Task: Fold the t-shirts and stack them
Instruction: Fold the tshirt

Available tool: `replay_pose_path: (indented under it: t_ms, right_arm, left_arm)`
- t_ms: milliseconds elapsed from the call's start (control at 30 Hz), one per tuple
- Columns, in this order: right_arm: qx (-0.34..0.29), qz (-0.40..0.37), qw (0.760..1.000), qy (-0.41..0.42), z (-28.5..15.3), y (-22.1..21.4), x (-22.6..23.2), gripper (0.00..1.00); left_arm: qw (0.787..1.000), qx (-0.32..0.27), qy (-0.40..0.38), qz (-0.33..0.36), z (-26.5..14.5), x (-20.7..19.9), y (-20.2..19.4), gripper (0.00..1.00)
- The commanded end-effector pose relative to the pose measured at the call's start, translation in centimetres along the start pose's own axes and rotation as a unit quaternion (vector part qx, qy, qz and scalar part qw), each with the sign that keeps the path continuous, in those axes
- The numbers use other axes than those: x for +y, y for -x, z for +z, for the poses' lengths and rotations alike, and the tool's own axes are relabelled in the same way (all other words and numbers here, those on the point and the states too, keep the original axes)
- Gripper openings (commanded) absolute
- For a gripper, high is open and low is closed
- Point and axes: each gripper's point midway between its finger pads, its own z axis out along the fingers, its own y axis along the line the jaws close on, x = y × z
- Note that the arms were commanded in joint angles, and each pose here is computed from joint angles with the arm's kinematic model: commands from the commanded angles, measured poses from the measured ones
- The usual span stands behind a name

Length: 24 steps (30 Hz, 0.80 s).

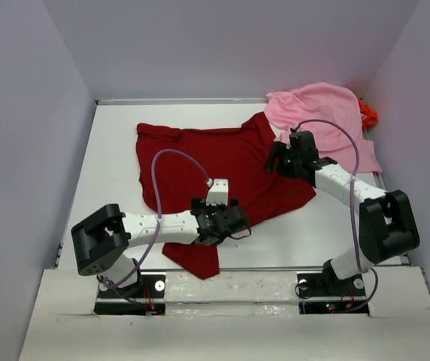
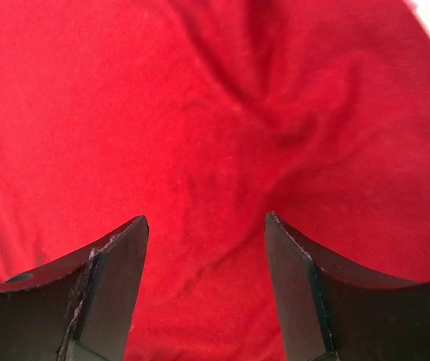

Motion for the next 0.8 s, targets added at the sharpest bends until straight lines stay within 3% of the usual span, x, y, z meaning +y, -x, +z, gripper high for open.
replay_pose_path:
  t_ms: [0, 233, 333, 500, 767]
  right_arm:
    - [-0.024, -0.034, 0.997, 0.068, 0.1, 3.2, 4.0, 0.69]
    - [-0.028, -0.053, 0.995, 0.084, 2.5, 6.7, 6.4, 0.71]
    - [-0.02, -0.069, 0.993, 0.091, 4.0, 7.9, 7.8, 0.73]
    - [-0.033, -0.087, 0.991, 0.094, 6.4, 10.8, 9.3, 0.78]
    - [0.008, -0.083, 0.992, 0.096, 11.0, 9.2, 9.1, 0.85]
  left_arm:
    - [0.996, -0.064, -0.023, -0.051, 2.5, 0.1, 7.9, 0.99]
    - [0.994, -0.1, -0.012, -0.049, 7.6, 2.6, 18.7, 0.99]
    - [0.994, -0.094, -0.018, -0.056, 10.6, 4.6, 20.7, 0.99]
    - [0.991, -0.076, -0.042, -0.105, 14.6, 7.8, 21.6, 0.99]
    - [0.987, -0.036, -0.027, -0.153, 18.4, 12.8, 20.3, 0.99]
